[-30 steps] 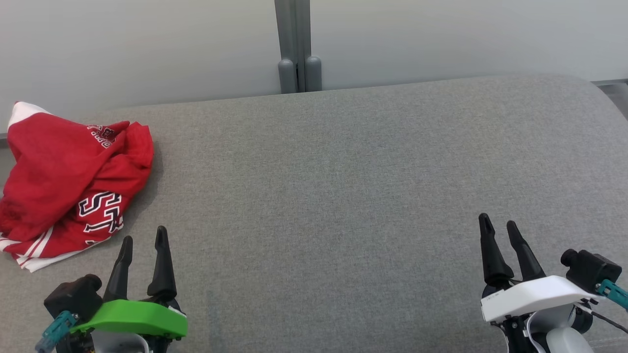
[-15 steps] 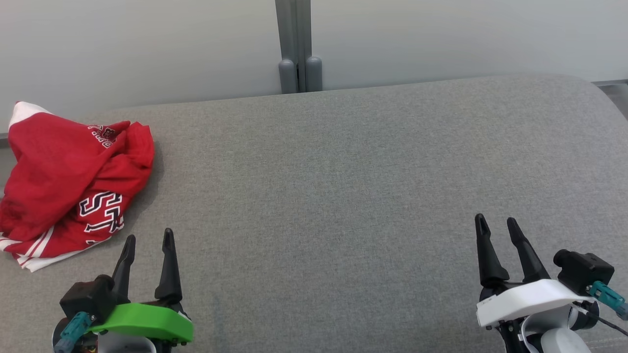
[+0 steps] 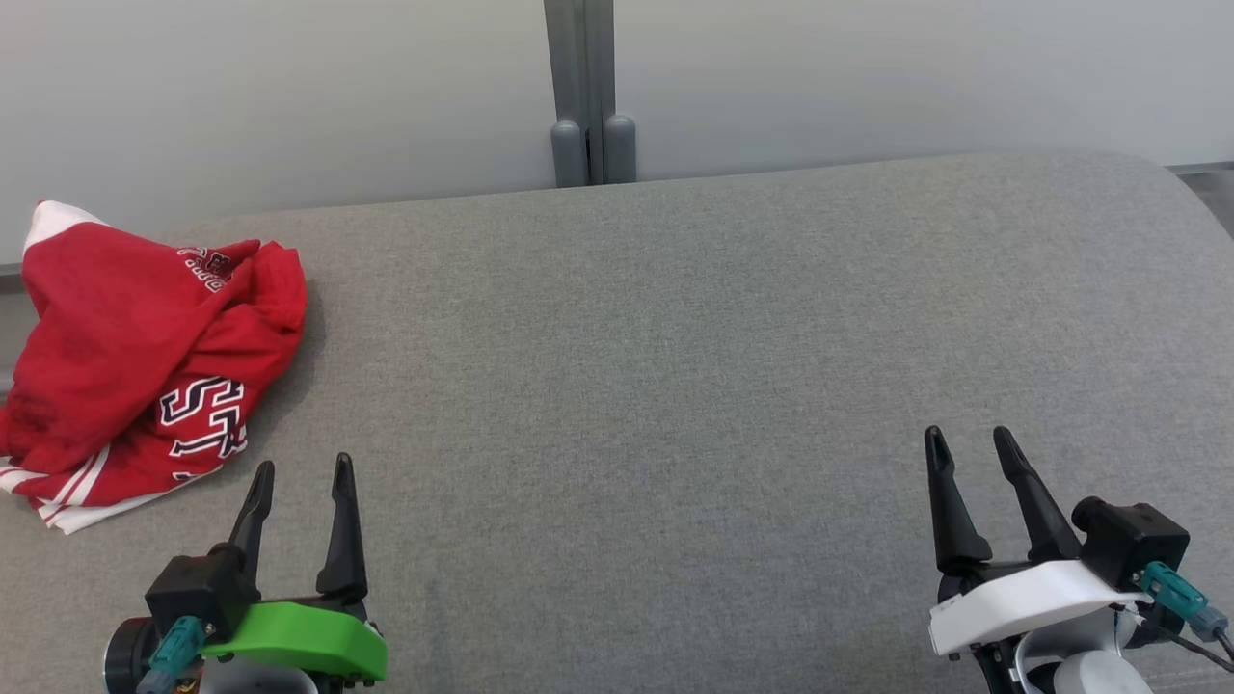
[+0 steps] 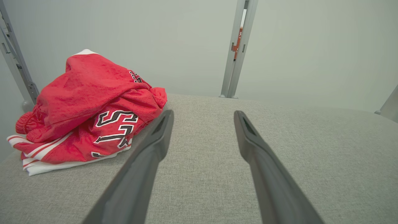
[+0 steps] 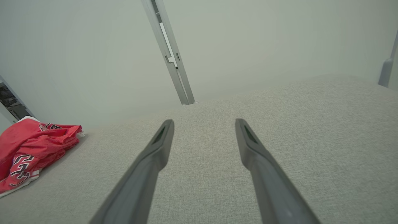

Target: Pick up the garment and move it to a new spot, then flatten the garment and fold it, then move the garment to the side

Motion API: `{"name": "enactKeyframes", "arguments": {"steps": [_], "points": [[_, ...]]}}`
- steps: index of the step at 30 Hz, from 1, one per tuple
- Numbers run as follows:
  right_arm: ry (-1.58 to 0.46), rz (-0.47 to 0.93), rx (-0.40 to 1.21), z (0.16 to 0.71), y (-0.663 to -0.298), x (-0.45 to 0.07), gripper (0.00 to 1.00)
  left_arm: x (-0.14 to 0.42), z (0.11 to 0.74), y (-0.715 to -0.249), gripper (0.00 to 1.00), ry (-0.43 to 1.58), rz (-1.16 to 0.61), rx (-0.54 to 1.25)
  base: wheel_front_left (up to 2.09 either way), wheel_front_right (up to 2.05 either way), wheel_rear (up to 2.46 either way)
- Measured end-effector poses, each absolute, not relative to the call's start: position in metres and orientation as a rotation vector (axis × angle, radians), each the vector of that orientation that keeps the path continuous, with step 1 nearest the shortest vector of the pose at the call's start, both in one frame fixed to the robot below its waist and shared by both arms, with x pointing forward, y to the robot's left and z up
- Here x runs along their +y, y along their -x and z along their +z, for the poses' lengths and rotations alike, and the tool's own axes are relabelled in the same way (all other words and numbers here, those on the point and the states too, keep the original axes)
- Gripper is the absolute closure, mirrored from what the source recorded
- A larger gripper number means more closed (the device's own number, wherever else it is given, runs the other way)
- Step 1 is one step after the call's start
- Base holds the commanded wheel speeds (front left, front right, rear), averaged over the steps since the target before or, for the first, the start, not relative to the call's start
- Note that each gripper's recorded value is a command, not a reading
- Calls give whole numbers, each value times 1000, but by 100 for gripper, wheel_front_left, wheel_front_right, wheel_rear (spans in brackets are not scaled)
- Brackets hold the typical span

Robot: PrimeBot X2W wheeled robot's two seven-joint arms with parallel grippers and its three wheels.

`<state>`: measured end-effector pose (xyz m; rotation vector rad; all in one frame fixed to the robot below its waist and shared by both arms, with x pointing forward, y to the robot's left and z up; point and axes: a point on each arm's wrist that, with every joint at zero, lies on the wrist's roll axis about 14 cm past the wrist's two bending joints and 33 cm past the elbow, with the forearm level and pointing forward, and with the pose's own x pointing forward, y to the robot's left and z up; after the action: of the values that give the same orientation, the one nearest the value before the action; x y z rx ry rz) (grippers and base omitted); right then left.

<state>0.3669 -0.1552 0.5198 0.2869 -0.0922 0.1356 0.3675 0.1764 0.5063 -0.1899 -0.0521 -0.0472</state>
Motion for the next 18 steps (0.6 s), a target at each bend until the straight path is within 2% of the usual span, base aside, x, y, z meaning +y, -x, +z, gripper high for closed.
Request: {"name": "enactKeyframes", "arguments": {"steps": [18], "points": [[-171, 175, -125, 525, -362, -148, 0, 171, 502, -363, 0, 78, -77, -52, 0, 0, 0]]}}
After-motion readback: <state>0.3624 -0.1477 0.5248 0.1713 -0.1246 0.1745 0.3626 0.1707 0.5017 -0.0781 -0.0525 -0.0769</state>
